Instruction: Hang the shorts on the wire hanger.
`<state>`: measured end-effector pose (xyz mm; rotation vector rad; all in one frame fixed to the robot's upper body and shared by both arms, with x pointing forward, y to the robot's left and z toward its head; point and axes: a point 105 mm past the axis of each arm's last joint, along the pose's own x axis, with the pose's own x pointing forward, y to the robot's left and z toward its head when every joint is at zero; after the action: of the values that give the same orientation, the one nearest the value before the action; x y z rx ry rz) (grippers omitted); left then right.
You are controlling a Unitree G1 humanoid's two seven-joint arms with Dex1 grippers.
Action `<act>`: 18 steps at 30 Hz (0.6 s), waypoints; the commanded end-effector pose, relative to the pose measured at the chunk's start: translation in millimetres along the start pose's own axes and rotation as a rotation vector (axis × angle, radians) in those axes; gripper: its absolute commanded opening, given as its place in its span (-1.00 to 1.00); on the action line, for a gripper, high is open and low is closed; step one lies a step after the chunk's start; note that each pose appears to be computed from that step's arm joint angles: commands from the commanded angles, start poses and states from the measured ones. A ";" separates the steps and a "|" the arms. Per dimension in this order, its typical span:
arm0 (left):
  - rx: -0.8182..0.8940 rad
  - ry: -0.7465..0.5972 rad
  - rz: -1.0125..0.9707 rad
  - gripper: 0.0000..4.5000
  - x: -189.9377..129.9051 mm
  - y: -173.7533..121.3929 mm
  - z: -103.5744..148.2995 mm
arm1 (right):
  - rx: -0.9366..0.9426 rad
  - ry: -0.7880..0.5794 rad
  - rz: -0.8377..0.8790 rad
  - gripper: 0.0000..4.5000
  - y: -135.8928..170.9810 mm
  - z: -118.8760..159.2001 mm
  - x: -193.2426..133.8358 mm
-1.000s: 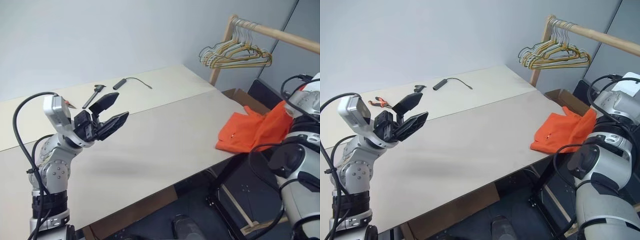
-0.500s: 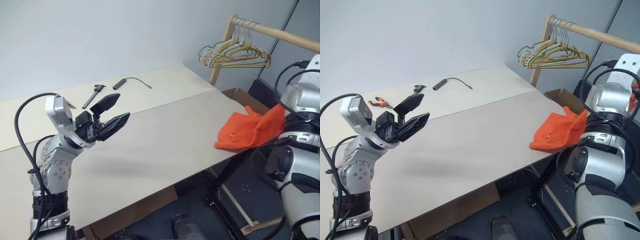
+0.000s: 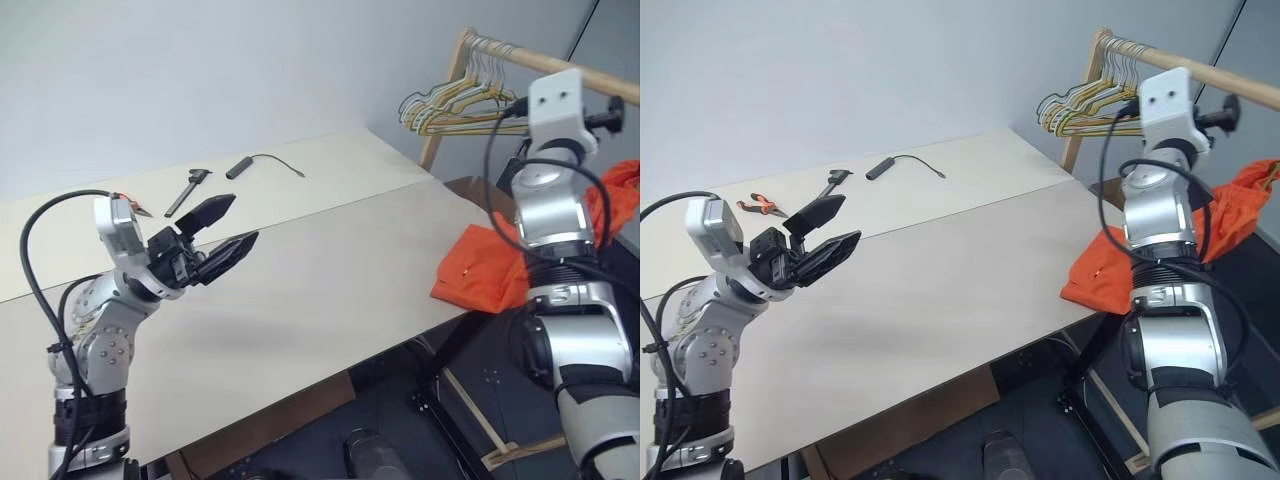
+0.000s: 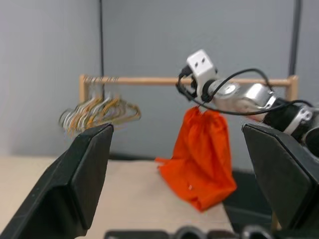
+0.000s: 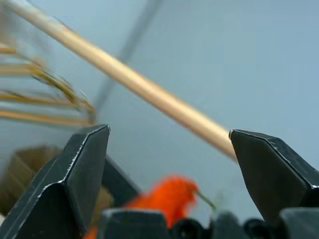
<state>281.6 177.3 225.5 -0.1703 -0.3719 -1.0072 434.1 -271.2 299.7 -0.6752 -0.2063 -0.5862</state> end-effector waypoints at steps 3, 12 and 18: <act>0.107 0.117 0.102 1.00 -30.9 2.5 8.4 | 0.084 -0.253 0.455 0.98 65.2 56.0 -40.6; 0.119 0.309 0.241 1.00 -85.0 -12.3 -1.7 | -0.066 -0.491 1.212 0.98 130.1 45.9 -155.2; 0.128 0.437 0.296 1.00 -102.4 -25.7 -17.0 | -0.129 -0.524 1.435 0.98 140.1 28.7 -192.3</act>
<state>216.1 243.6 157.0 0.0428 0.0280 -0.6976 365.6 -86.8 165.9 -0.8923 -0.0601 0.9172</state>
